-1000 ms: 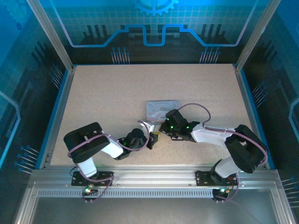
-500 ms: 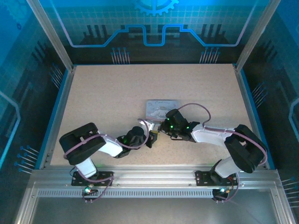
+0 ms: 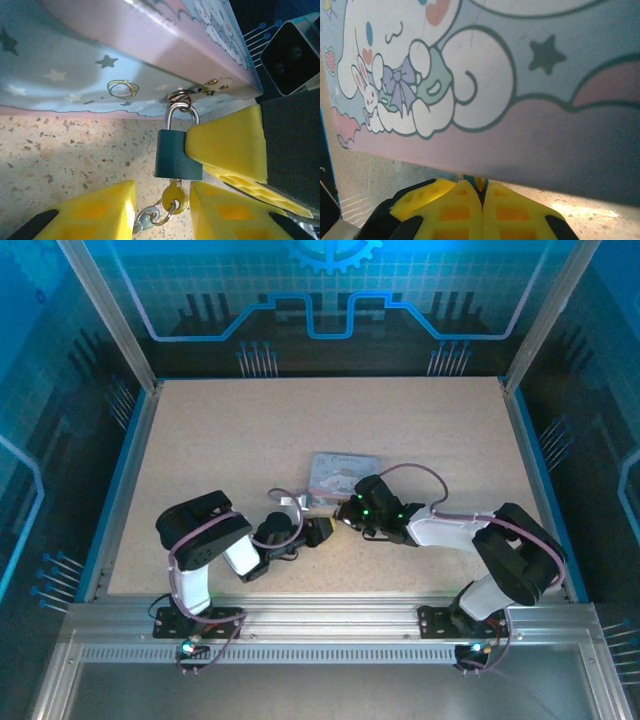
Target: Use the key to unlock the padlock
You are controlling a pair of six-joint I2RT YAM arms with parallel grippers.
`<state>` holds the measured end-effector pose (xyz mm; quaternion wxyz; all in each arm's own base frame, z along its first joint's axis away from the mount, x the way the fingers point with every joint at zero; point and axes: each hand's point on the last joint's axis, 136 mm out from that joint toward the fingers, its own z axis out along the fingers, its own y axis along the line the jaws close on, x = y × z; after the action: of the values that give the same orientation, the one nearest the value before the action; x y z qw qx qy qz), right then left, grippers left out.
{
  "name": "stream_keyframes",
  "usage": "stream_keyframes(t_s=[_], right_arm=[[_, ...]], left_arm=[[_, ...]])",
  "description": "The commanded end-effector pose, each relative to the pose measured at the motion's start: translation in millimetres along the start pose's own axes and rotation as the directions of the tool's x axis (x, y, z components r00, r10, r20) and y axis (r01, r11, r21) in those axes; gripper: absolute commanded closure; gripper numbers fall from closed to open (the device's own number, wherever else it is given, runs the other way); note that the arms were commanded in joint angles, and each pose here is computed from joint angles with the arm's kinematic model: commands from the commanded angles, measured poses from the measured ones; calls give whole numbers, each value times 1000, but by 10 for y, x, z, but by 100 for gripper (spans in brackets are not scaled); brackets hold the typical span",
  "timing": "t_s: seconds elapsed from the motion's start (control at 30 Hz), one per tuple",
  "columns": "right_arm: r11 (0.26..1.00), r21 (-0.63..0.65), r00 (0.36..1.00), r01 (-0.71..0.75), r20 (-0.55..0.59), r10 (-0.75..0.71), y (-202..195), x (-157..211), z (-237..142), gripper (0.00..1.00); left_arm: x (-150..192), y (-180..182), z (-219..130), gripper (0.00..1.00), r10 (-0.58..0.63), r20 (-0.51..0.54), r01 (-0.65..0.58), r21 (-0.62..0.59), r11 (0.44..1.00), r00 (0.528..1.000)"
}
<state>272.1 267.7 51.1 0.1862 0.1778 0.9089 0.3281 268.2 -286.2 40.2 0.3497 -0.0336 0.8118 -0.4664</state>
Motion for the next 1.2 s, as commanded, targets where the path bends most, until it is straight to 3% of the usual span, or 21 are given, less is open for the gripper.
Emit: stream_keyframes(t_s=[0.0,0.37,0.57,0.73,1.17], right_arm=[[998,46,998,-32,-46,34,-205,116,67,100],[998,41,998,-52,-41,53,-226,117,63,100],[995,24,994,-99,-36,100,-280,130,79,100],[990,-5,989,-143,-45,143,-306,141,120,100],[983,-12,982,-182,-49,181,-379,178,150,100]], left_arm=[[-27,-38,0,66,-106,8,105,35,994,994],[-67,-96,42,67,-199,-10,199,64,978,980],[-88,-160,70,61,-237,-24,238,87,967,971],[-89,-177,82,63,-268,-32,269,92,959,963],[-190,-192,29,95,-268,-1,267,100,958,963]])
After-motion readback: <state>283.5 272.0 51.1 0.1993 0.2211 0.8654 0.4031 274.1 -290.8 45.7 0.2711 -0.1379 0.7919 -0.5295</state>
